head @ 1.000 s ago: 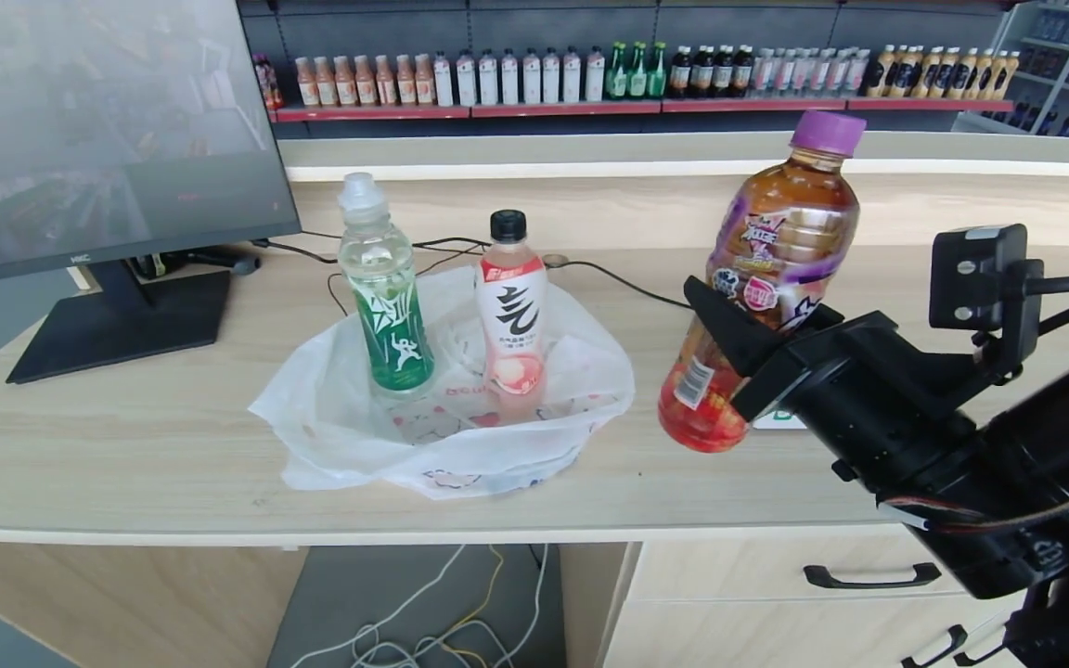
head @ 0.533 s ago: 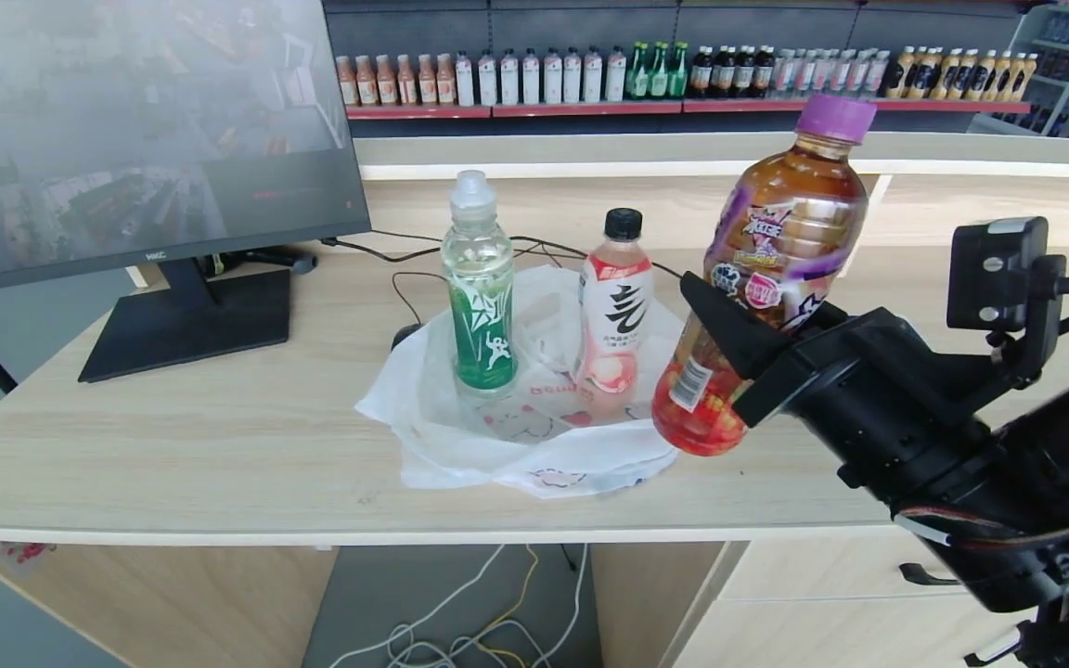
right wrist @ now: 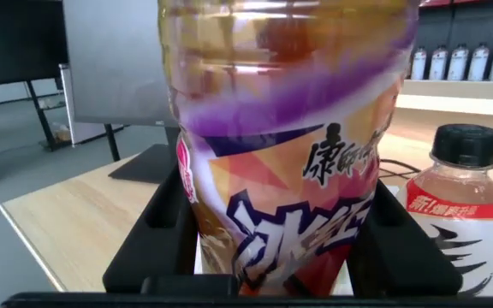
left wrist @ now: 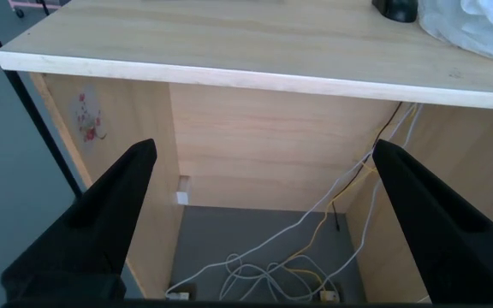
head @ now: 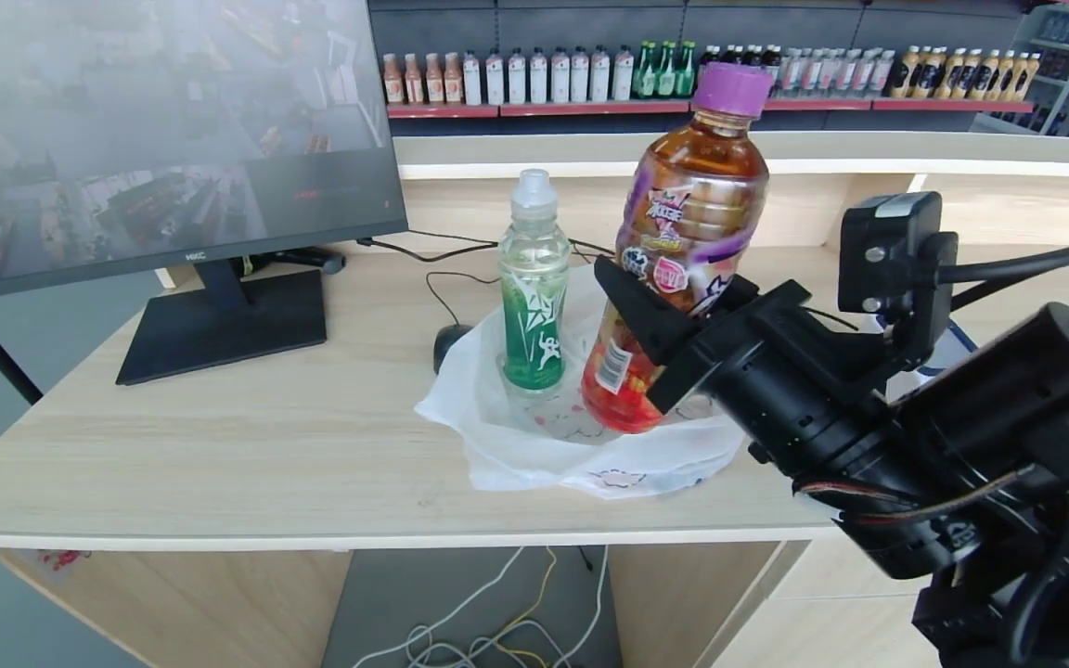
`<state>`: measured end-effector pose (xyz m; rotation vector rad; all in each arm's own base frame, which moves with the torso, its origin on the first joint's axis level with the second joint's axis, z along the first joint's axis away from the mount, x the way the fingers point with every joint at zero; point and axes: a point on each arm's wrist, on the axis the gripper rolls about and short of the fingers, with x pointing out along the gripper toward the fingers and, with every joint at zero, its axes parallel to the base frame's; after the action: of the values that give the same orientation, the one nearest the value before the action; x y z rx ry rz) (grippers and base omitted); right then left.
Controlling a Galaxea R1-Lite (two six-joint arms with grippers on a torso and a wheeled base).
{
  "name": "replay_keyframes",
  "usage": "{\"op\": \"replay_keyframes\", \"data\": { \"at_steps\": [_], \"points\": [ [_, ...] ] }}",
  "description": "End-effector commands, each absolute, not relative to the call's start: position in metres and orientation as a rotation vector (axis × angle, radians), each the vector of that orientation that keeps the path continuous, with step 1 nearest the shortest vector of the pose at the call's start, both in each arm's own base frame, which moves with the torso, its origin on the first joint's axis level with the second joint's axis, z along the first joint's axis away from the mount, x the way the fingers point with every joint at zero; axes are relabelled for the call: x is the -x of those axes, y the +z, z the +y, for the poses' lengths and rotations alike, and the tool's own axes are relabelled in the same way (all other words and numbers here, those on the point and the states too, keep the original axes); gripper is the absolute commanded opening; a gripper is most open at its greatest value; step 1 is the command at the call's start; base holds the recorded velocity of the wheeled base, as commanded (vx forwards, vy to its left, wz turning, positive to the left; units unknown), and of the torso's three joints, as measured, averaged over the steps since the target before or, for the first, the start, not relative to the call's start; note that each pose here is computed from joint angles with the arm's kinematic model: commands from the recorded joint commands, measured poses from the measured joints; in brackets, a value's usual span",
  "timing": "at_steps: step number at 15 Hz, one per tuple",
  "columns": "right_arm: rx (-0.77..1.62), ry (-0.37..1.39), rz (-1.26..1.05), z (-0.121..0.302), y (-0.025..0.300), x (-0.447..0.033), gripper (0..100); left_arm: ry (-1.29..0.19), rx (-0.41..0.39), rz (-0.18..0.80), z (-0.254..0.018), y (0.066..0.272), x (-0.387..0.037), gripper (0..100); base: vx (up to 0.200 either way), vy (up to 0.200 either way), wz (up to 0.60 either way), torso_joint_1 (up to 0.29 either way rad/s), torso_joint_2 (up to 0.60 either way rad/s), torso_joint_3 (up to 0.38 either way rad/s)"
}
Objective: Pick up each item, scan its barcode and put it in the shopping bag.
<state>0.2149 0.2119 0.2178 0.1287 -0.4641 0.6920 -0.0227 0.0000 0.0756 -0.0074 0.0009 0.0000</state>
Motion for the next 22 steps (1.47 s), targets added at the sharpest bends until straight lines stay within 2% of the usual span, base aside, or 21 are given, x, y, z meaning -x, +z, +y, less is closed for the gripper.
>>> {"op": "replay_keyframes", "data": {
  "at_steps": [1,6,14,22],
  "points": [
    [-0.103,0.668,-0.426,0.221,0.201,-0.238,0,0.002,0.008,0.002,0.0,0.076,0.023,100,0.0,0.0,0.0,0.0,0.0,0.0],
    [-0.088,0.606,-0.423,0.224,0.189,-0.274,0,0.0,0.008,0.002,0.0,0.076,0.023,100,0.0,0.0,0.0,0.0,0.0,0.0],
    [-0.071,0.625,-0.364,0.238,0.163,-0.286,0,0.0,0.008,0.0,0.0,0.076,0.023,100,0.0,0.0,0.0,0.0,0.0,0.0],
    [-0.046,0.651,-0.344,0.243,0.151,-0.291,0,0.0,0.009,0.0,0.0,0.076,0.023,100,0.0,0.0,0.0,0.0,0.0,0.0]
  ]
}}
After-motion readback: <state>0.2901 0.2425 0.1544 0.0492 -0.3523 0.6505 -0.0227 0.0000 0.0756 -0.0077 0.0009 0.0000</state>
